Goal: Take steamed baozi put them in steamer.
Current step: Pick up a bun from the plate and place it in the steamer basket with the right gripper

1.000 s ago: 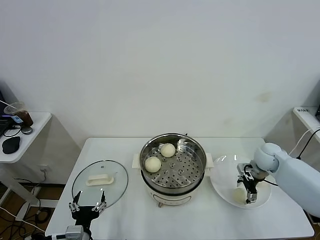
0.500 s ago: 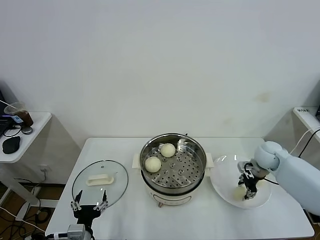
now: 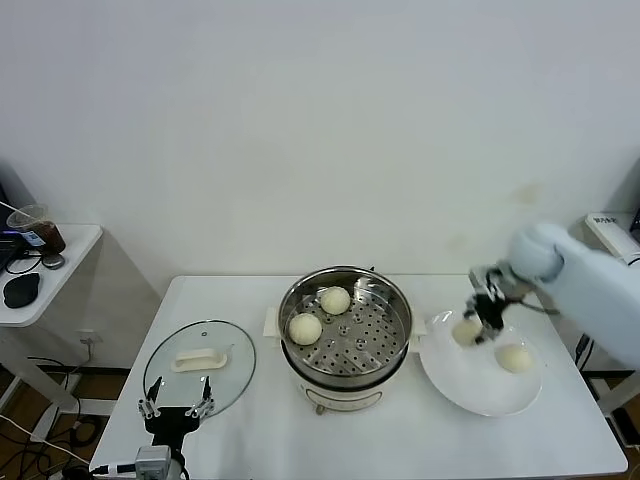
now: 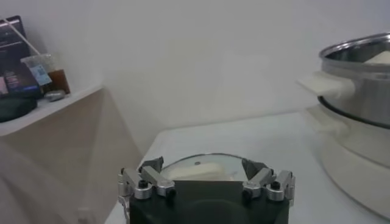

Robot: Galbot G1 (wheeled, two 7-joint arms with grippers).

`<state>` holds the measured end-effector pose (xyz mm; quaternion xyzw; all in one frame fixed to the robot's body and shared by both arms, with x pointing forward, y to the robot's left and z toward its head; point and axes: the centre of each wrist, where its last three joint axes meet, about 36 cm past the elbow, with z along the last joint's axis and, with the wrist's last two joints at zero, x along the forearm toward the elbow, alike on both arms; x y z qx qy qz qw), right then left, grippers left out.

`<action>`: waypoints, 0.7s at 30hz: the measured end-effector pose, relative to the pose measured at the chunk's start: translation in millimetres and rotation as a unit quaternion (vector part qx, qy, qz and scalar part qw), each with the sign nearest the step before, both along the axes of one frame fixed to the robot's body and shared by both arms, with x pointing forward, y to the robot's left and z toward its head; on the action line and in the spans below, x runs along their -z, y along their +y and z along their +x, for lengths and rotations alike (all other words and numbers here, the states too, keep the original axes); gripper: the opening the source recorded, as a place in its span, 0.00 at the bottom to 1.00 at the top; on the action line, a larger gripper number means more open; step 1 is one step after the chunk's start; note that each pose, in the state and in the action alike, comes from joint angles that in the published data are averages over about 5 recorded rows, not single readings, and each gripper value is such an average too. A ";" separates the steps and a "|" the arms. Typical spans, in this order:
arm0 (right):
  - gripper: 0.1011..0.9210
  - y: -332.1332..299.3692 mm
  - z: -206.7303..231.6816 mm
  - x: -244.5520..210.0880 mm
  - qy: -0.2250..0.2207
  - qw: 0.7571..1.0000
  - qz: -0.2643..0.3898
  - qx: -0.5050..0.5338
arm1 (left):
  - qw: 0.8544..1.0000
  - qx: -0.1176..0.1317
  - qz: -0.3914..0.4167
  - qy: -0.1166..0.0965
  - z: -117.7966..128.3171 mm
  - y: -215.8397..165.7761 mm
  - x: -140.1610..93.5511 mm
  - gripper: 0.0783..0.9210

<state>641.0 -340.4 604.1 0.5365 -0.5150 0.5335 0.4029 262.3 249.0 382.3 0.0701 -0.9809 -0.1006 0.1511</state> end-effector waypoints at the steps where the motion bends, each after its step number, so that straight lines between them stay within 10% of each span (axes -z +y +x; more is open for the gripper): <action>1: 0.56 10.1 5.7 -14.8 -0.007 1.000 0.004 -0.010 | 1.000 -0.001 0.001 0.000 -0.2 0.2 -0.4 0.88; 12: 0.55 131.4 34.3 -105.9 -0.041 0.978 0.044 -0.199 | 1.000 -0.005 0.009 -0.012 -3.0 -0.1 -10.5 0.88; 21: 0.56 210.7 15.5 -90.7 -0.050 0.892 0.015 -0.450 | 1.000 -0.007 0.005 -0.022 -2.9 -3.9 -17.3 0.88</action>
